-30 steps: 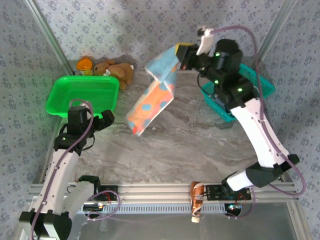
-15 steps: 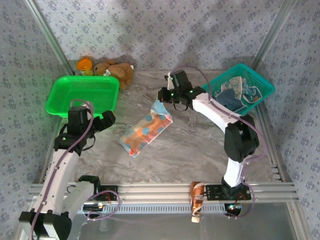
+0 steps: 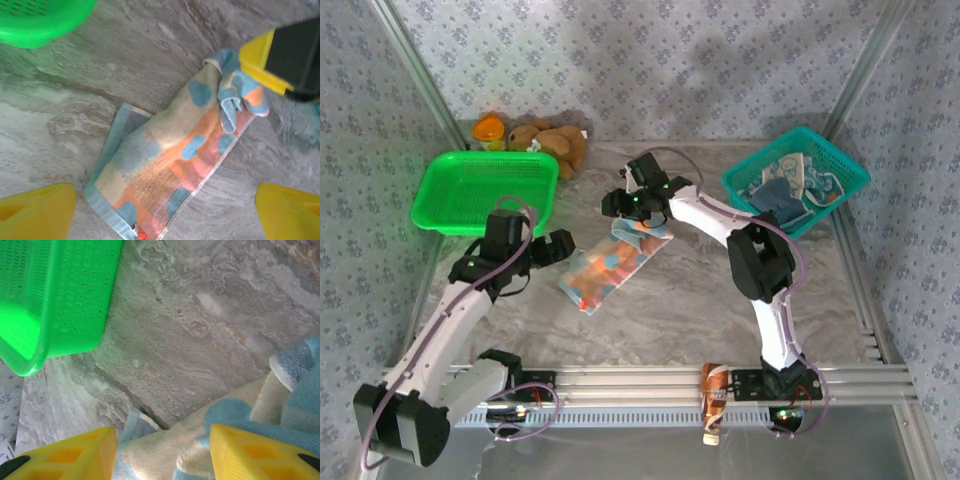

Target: Fold and stack the towels

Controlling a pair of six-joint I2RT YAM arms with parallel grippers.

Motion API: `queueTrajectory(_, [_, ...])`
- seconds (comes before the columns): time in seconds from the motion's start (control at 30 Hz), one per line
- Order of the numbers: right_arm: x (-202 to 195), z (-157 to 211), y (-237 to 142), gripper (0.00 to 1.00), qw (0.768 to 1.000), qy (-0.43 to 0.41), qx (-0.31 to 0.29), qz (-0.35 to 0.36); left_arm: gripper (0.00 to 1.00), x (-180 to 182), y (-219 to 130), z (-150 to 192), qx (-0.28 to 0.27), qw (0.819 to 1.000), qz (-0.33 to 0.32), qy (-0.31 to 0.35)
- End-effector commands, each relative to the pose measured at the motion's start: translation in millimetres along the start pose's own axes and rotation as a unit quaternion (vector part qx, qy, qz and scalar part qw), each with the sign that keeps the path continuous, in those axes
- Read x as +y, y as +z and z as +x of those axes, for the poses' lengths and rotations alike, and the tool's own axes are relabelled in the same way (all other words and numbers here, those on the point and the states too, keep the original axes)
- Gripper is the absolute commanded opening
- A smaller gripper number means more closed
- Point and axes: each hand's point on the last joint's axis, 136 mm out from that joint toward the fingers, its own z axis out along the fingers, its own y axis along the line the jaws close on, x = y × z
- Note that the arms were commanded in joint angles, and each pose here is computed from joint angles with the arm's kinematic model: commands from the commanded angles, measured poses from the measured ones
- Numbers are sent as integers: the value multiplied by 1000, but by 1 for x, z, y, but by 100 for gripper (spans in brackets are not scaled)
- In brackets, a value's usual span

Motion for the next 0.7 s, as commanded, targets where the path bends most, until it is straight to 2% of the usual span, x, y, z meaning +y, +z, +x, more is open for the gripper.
queueTrajectory(0.0, [-10, -14, -28, 50, 999, -9, -15, 27, 89, -13, 10, 0, 1, 1000, 8, 15])
queueTrajectory(0.17, [-33, 5, -41, 39, 997, -38, -10, 67, 84, -21, 24, 5, 16, 1000, 10, 21])
queueTrajectory(0.33, [-63, 38, -36, 21, 993, -57, 18, 105, 80, -31, 36, 16, 32, 999, 14, 35])
queueTrajectory(0.43, [-72, 51, -30, 16, 992, -59, 24, 110, 78, -34, 40, 19, 40, 998, 14, 39])
queueTrajectory(0.5, [-76, 57, -24, 16, 991, -63, 28, 116, 79, -35, 42, 21, 44, 998, 13, 41])
queueTrajectory(0.67, [-87, 61, -9, 25, 988, -68, 34, 136, 80, -36, 41, 23, 46, 998, 12, 44])
